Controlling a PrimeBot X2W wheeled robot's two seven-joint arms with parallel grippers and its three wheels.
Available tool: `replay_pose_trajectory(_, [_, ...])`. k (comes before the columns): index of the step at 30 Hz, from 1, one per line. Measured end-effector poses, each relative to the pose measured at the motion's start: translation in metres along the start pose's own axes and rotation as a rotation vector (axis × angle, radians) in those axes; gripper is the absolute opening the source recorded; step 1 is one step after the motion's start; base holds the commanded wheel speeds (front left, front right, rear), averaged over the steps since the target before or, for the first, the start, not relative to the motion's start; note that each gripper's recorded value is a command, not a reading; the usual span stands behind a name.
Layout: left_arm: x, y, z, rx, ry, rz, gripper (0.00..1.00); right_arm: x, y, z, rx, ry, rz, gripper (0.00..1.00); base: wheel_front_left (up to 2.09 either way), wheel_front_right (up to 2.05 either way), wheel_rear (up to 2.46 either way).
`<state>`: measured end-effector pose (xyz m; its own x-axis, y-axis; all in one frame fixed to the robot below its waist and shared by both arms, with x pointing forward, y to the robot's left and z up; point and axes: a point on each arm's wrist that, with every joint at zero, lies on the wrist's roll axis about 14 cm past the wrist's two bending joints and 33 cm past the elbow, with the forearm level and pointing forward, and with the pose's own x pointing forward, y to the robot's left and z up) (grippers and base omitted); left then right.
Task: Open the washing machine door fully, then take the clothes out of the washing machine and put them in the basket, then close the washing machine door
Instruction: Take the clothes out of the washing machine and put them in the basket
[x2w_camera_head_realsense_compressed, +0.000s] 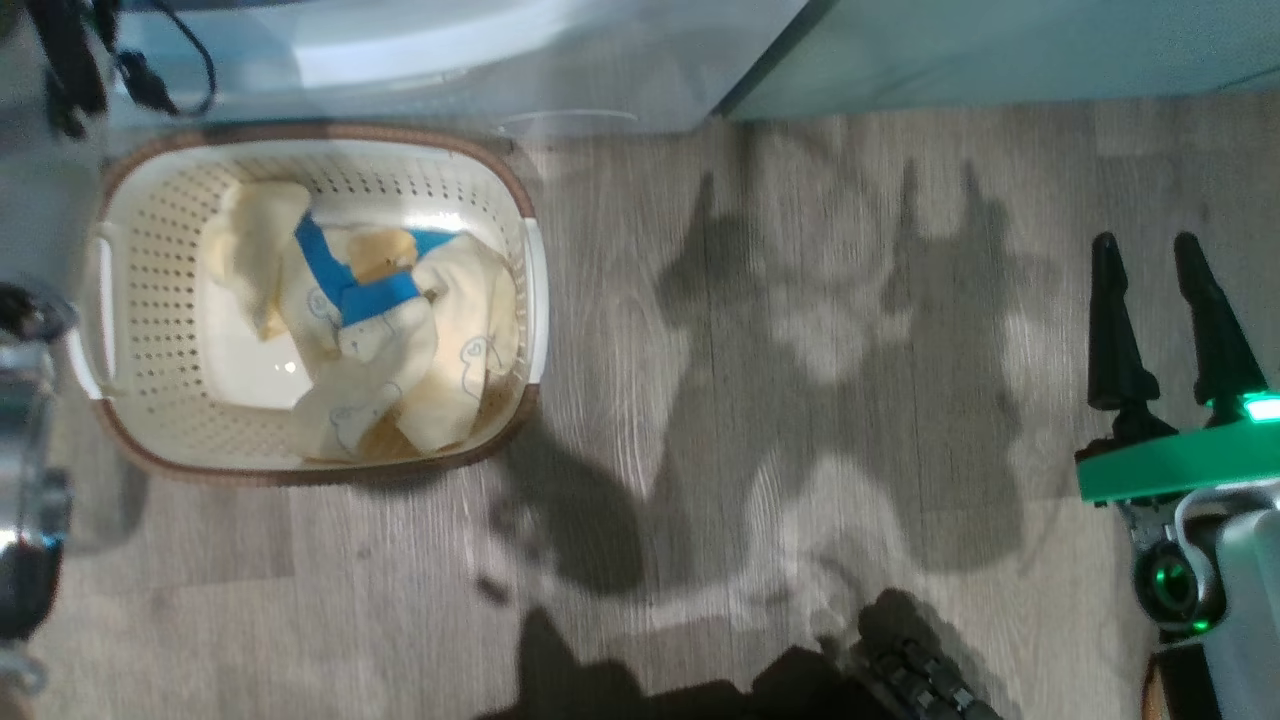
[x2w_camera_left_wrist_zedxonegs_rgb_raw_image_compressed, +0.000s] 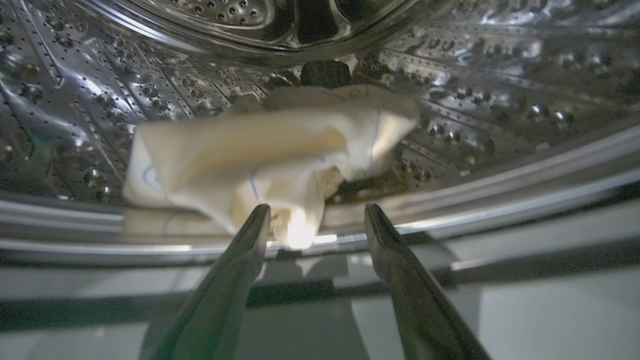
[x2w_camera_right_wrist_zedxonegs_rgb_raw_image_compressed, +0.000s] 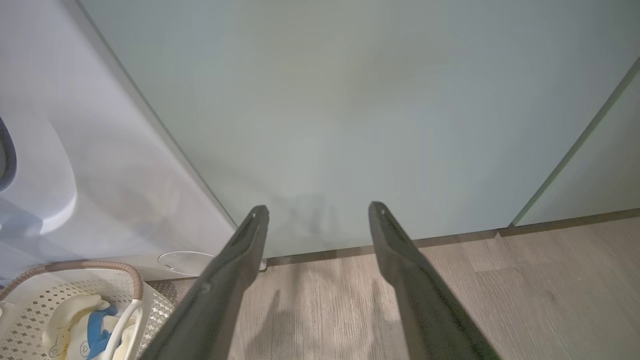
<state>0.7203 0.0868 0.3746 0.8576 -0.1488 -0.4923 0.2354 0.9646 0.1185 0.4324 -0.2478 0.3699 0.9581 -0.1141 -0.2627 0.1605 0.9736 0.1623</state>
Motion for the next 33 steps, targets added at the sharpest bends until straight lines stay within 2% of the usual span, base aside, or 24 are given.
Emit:
replay_pose_trajectory(10, [0.029,0.004,-0.016,0.035,0.038,0.015,1.0,0.012,-0.003,-0.023,-0.016,0.053,-0.002,1.0,0.0,0.0,0.0])
replay_pose_trajectory(21, [0.041,0.013,-0.03,0.07,0.087,0.072,1.0,0.022,-0.002,-0.025,-0.026,0.051,0.007,1.0,0.0,0.0,0.0])
replay_pose_trajectory(22, [0.042,0.013,-0.03,0.069,0.086,0.073,0.93,0.022,-0.003,-0.025,-0.027,0.052,0.005,1.0,0.0,0.0,0.0])
replay_pose_trajectory(24, [0.043,0.013,-0.03,0.068,0.081,0.074,0.35,0.022,-0.003,-0.026,-0.028,0.054,0.003,1.0,0.0,0.0,0.0])
replay_pose_trajectory(25, [0.043,0.013,-0.03,0.068,0.079,0.073,0.0,0.022,-0.003,-0.026,-0.028,0.054,0.003,1.0,0.0,0.0,0.0])
replay_pose_trajectory(33, [0.04,0.018,-0.028,0.031,0.031,0.093,0.0,0.023,-0.001,-0.025,-0.025,0.049,0.008,1.0,0.0,0.0,0.0])
